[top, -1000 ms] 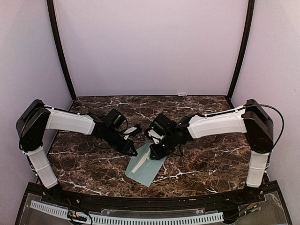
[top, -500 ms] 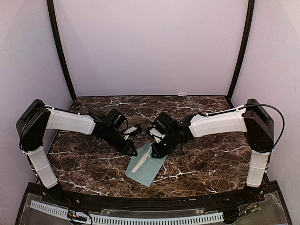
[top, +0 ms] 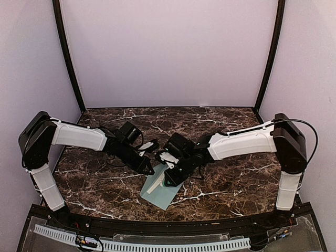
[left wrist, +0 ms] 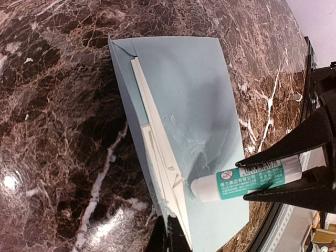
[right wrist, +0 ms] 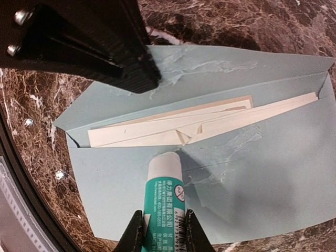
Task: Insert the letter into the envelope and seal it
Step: Paint the envelope at the center of the board.
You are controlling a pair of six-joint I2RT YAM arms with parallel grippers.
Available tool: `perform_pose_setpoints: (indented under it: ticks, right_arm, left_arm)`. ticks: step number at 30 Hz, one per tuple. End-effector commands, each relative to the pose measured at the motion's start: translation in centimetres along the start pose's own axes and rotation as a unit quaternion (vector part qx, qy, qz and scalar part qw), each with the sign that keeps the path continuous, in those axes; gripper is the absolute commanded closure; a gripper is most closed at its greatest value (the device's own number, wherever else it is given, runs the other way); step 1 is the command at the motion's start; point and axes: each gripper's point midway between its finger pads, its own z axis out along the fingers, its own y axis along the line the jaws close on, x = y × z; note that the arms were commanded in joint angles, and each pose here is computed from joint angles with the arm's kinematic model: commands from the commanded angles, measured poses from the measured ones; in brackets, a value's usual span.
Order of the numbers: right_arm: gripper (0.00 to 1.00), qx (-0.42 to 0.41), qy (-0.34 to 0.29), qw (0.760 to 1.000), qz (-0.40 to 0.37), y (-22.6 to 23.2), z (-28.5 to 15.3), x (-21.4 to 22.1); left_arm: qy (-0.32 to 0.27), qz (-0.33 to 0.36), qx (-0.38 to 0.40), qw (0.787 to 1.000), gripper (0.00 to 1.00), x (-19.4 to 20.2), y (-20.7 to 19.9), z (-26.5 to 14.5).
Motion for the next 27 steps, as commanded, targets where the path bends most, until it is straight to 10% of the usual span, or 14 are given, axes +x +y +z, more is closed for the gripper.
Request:
perform_pose_setpoints:
  ticks: [1, 27]
  right_arm:
    - [0.92, -0.016, 0.091, 0.996, -0.003, 1.0, 1.9, 4.5]
    - [0.92, 0.111, 0.069, 0.988, 0.079, -7.2, 0.8, 3.5]
  left_arm:
    - [0.009, -0.003, -0.006, 1.0, 1.0, 0.2, 0.1, 0.4]
    - [0.012, 0.002, 0.008, 1.0, 1.0, 0.4, -0.2, 0.6]
